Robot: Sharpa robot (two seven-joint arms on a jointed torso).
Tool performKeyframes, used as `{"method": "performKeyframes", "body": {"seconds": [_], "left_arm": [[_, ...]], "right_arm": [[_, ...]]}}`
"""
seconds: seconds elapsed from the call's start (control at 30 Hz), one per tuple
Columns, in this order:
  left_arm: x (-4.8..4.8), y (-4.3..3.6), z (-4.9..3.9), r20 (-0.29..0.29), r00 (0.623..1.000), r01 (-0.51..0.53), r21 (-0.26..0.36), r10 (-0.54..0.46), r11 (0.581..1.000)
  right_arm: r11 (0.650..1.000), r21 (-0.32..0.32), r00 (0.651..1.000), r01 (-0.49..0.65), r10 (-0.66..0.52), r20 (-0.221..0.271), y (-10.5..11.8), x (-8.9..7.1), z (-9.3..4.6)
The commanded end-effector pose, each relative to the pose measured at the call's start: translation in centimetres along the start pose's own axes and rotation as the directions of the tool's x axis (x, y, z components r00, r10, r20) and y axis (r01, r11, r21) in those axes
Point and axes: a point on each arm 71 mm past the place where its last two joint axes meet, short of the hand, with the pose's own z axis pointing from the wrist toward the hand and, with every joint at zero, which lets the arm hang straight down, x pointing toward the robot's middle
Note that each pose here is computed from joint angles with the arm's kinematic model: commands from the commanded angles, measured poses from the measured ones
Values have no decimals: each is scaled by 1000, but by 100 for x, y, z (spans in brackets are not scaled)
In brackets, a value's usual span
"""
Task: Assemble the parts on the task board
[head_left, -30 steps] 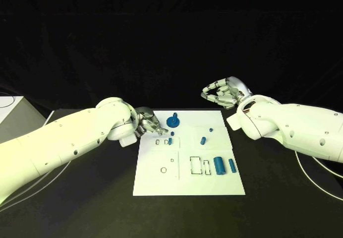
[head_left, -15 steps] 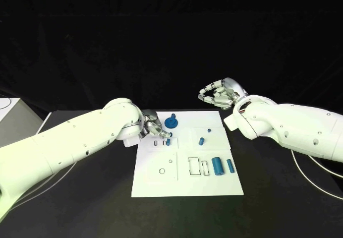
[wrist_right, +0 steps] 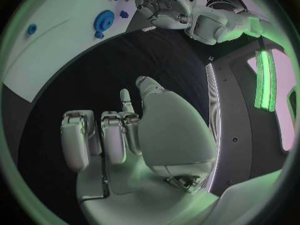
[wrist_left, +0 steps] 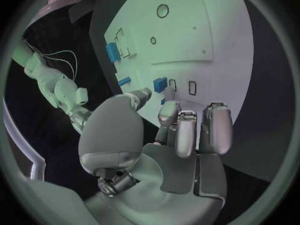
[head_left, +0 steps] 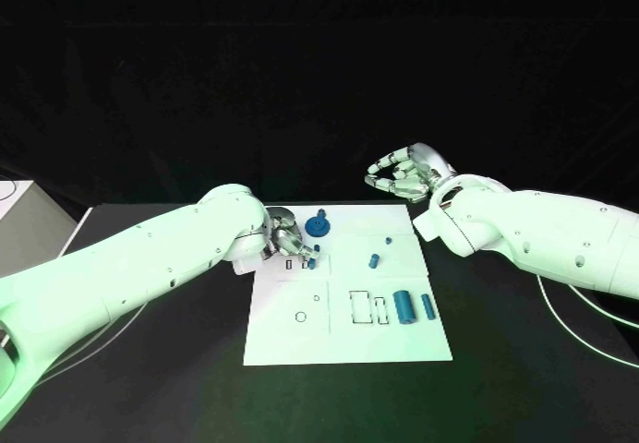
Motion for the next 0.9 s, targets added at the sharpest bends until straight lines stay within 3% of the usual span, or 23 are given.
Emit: {"method": "performKeyframes", "body": {"seconds": [0.03, 0.9], "left_arm": [[27, -21, 12, -24, 1000, 2, 6, -2, 1000], [90, -39, 73, -70, 997, 31, 11, -30, 999]], "right_arm": [[1000, -8, 1000, 15, -15, -15, 7, 15, 6], [1000, -7, 999, 22, -23, -23, 6, 65, 23]]}}
